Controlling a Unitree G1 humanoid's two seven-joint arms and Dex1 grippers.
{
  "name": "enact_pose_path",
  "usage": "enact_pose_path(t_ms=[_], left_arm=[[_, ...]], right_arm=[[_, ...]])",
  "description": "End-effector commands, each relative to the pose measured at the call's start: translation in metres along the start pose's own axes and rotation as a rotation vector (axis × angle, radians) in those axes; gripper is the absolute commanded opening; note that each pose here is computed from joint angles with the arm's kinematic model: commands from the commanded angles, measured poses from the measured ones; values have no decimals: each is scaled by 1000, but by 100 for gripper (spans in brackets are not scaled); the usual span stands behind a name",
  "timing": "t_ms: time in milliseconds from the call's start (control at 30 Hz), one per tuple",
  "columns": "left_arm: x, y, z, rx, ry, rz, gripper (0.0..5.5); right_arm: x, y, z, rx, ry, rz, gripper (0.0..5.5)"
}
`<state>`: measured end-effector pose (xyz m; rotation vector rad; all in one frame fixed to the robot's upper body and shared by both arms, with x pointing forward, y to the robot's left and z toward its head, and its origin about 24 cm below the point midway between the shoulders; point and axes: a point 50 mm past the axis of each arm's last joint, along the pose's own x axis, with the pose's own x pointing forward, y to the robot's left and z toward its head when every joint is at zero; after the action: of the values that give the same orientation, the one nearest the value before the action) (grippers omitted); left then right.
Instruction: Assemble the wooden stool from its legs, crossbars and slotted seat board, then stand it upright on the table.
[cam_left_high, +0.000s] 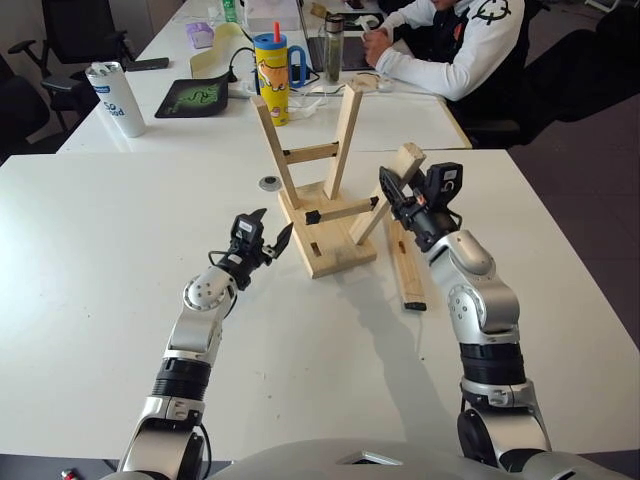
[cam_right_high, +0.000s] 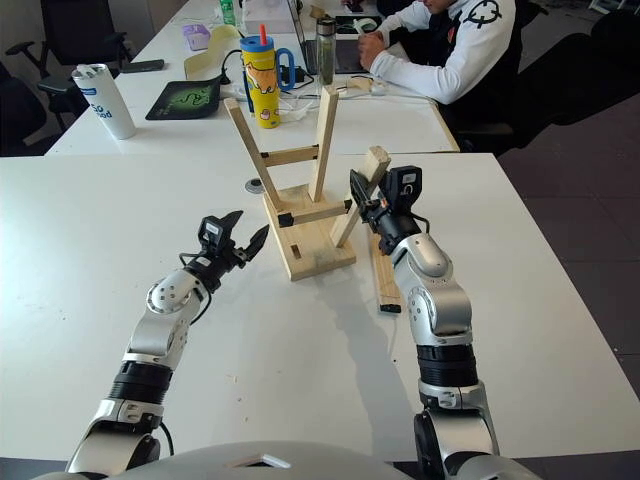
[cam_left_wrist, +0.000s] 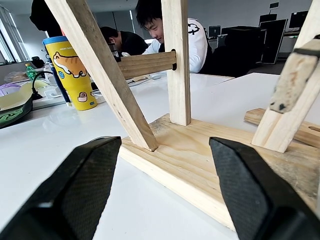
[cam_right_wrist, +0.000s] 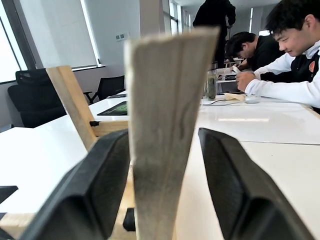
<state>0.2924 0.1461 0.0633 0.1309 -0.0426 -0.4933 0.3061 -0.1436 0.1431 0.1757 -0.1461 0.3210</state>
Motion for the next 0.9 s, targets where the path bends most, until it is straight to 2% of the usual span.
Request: enact_pose_path(t_ms=[33,167,267,333,400,467,533,633,733,900], left_arm=[[1,2,1,14,0,3,327],[1,2,0,17,3,0,327],[0,2,0,18,4,0,327],[-1,3,0,19,5,2,327],[-1,4,0,20,6,6,327],[-1,5,-1,20,5,9,327],[0,5,-1,19,5,10,327],[-5,6,-3,19,13,18,327],[-7,8,-5,11,17,28,327],[-6,6,-4,6,11,30,327]], right_arm=[[8,1,35,-6,-151,-9,249],[12,0,65,-30,-266,-23,249],[11,-14,110,-178,-451,-173,249],[12,-35,125,-233,-469,-324,249],[15,-64,109,-283,-317,-456,249],[16,-83,65,-193,-49,-492,249],[9,-85,24,-155,154,-473,249],[-10,-76,-26,-121,367,-435,249],[-22,-59,-50,-84,489,-371,277],[-29,-40,-63,-42,589,-303,356]])
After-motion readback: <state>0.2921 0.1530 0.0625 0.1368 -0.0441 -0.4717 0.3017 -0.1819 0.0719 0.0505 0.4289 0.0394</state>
